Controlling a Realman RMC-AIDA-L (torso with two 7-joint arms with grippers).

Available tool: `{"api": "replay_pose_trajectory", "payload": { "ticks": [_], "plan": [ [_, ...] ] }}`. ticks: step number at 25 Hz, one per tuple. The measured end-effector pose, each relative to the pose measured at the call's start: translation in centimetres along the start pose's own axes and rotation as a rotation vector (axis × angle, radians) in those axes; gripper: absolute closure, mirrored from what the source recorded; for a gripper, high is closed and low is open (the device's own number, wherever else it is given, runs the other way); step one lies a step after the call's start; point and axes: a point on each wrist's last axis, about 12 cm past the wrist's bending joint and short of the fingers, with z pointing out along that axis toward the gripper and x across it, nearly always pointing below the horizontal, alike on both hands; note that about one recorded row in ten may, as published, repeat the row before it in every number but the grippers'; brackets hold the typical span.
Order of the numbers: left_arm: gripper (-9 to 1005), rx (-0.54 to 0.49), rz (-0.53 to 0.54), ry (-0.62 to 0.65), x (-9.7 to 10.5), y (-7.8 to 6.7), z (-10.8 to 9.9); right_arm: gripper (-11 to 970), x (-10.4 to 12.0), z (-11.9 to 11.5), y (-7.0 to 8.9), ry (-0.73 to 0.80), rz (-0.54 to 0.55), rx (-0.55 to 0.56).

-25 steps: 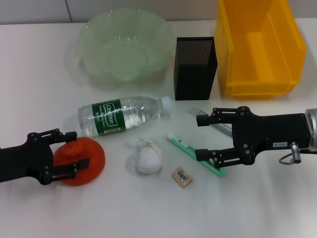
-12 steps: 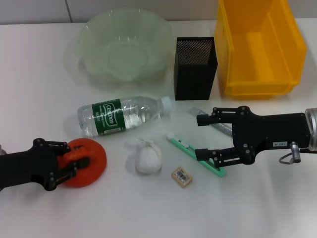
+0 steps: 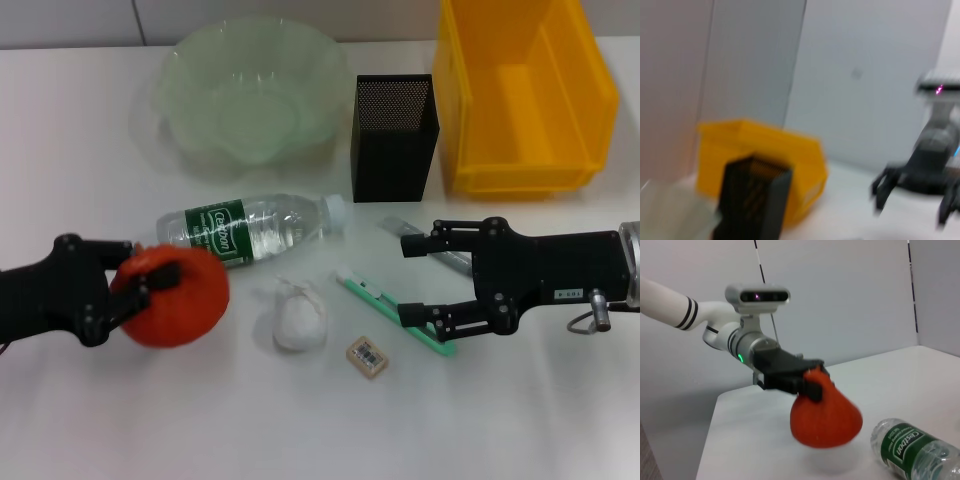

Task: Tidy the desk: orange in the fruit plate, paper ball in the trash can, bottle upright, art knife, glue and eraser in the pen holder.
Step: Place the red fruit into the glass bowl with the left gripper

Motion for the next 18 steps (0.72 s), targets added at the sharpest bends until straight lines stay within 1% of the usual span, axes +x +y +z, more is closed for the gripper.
{"api": "replay_pose_trajectory", "payload": {
  "ticks": [1,4,8,10,14,18],
  "plan": [
    [817,0.015,-0.003,-0.027,-0.3,-0.1,0.2,143,0.1,-0.1,0.1,0.000,0.000,0.002],
    [829,0.029,-0.006,-0.050,-0.5,-0.3,0.6,144,0.4,-0.2,0.3,-0.008,0.005,0.012],
    [848,0.070,-0.008,-0.110,-0.6,-1.1,4.1,146,1.1,-0.9,0.7,-0.045,-0.002,0.059],
    [863,0.075,0.005,-0.115,-0.8,-1.1,4.8,146,1.5,-1.2,1.0,-0.068,-0.006,0.087],
    [893,0.051,0.010,-0.104,-0.6,-0.7,5.5,146,2.2,-1.9,1.6,-0.113,-0.011,0.134],
    [919,0.046,0.008,-0.104,-0.8,-0.5,6.0,146,2.6,-1.9,1.9,-0.125,-0.007,0.143]
  ]
}}
